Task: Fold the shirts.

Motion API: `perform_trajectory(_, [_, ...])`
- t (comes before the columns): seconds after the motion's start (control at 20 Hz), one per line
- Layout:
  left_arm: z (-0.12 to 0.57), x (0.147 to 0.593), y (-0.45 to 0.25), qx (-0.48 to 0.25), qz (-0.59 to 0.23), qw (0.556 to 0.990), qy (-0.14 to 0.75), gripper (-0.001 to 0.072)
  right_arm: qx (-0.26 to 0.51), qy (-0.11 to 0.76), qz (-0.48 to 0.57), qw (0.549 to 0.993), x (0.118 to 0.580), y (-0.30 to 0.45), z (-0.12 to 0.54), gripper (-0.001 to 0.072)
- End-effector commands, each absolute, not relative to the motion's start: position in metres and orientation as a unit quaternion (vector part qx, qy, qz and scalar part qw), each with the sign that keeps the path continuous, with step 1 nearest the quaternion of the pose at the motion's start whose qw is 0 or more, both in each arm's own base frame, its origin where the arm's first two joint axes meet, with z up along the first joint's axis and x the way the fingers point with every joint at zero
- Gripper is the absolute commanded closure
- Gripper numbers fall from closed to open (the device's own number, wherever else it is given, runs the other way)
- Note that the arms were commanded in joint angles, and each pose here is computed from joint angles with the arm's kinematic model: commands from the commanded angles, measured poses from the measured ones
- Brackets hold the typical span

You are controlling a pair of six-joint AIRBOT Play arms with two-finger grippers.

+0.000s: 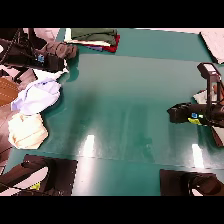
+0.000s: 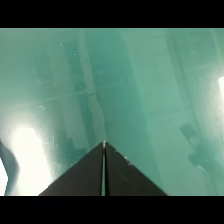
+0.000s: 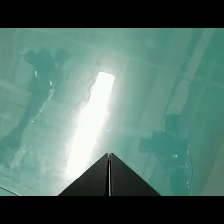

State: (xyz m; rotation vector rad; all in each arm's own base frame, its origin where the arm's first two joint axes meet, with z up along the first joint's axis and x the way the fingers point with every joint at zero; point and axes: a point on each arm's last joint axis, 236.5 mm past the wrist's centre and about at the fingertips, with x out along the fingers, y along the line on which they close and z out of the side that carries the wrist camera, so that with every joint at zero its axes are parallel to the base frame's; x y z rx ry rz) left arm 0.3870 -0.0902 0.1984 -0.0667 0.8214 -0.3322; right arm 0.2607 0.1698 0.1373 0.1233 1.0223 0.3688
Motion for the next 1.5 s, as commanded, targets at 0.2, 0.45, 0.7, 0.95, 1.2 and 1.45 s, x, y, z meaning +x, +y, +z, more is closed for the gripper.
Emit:
perform_trajectory(0.2, [0.204, 0.394, -0.089, -0.035, -0.157, 0.911, 0.38, 0.068, 0.058, 0.486, 0.176, 0.854, 0.26, 0.17, 0.137, 0.0685])
perform_trajectory(0.45, [0.231, 0.414, -0.097, -0.068, -0.162, 0.932, 0.318, 0.068, 0.058, 0.486, 0.176, 0.854, 0.26, 0.17, 0.137, 0.0685])
perform_trajectory(0.7, [0.238, 0.428, -0.084, -0.052, -0.136, 0.946, 0.288, 0.0632, 0.071, 0.452, 0.184, 0.87, 0.276, 0.177, 0.148, 0.0685])
perform_trajectory(0.95, [0.192, 0.445, -0.041, -0.023, -0.045, 0.937, 0.346, 0.0097, 0.101, 0.402, 0.177, 0.893, 0.326, 0.188, 0.149, 0.0685])
perform_trajectory(1.2, [0.146, 0.513, -0.034, 0.013, -0.032, 0.947, 0.32, 0.0097, 0.225, 0.48, 0.185, 0.827, 0.328, 0.235, 0.112, 0.0685])
perform_trajectory(1.45, [0.115, 0.598, 0.001, 0.099, -0.001, 0.968, 0.232, 0.0181, 0.193, 0.588, 0.209, 0.758, 0.278, 0.276, 0.064, 0.0685])
